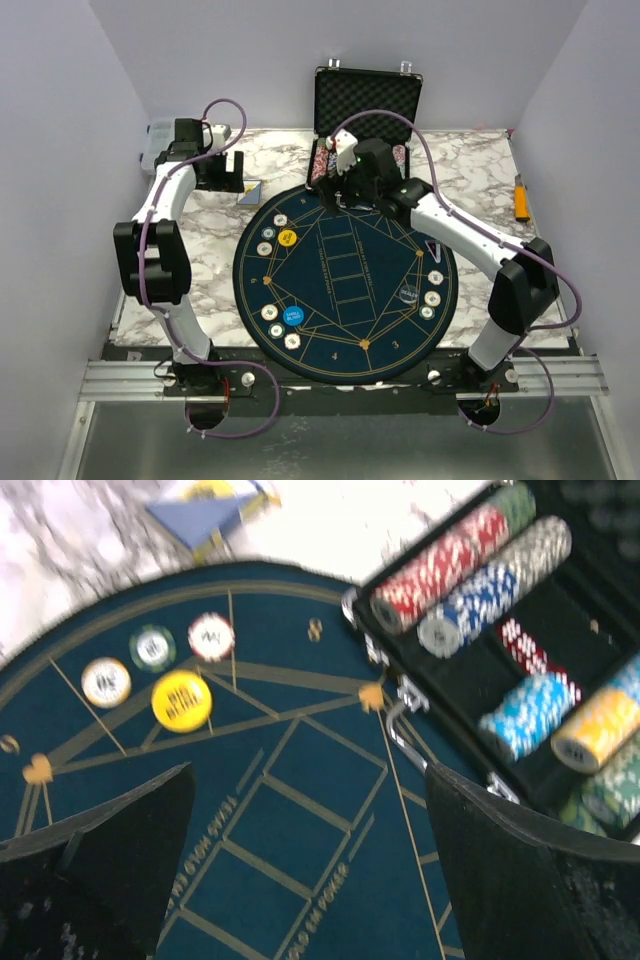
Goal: Distribute texas hold em gaming equipment
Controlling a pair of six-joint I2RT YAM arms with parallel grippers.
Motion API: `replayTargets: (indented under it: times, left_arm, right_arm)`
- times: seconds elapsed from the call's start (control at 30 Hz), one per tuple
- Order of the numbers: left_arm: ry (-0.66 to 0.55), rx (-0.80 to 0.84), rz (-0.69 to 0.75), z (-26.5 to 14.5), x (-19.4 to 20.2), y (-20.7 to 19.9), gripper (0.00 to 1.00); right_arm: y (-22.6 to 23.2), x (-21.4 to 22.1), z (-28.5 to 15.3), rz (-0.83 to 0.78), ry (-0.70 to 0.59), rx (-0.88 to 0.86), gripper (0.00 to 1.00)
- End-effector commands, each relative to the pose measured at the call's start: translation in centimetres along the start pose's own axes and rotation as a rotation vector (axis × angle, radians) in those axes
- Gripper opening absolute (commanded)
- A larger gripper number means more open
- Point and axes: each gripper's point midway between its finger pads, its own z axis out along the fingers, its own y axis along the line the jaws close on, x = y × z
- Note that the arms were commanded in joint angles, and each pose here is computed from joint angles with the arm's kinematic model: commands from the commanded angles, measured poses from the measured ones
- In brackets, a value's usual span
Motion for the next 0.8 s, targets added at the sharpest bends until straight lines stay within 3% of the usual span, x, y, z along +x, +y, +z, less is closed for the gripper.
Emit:
replayTargets:
  times: [0.0,0.33,0.77]
  left_arm:
    - [0.055,-0.11,0.03,2.6,-0.8,0.5,0.99]
    - [0.156,-0.151,0.181,7.7,-0.4,-1.3,0.98]
    - [0.352,-0.227,0.276,11.3,2.0,0.0,0.98]
  right_arm:
    - [-1.5,2.7,-1.9,-0.027,0.048,0.086,1.0]
    - [-2.9,3.9,-3.4,-0.018,0.068,0.105,1.0]
    - [-3.4,3.4,-3.9,-0.019,0.067,0.111,1.0]
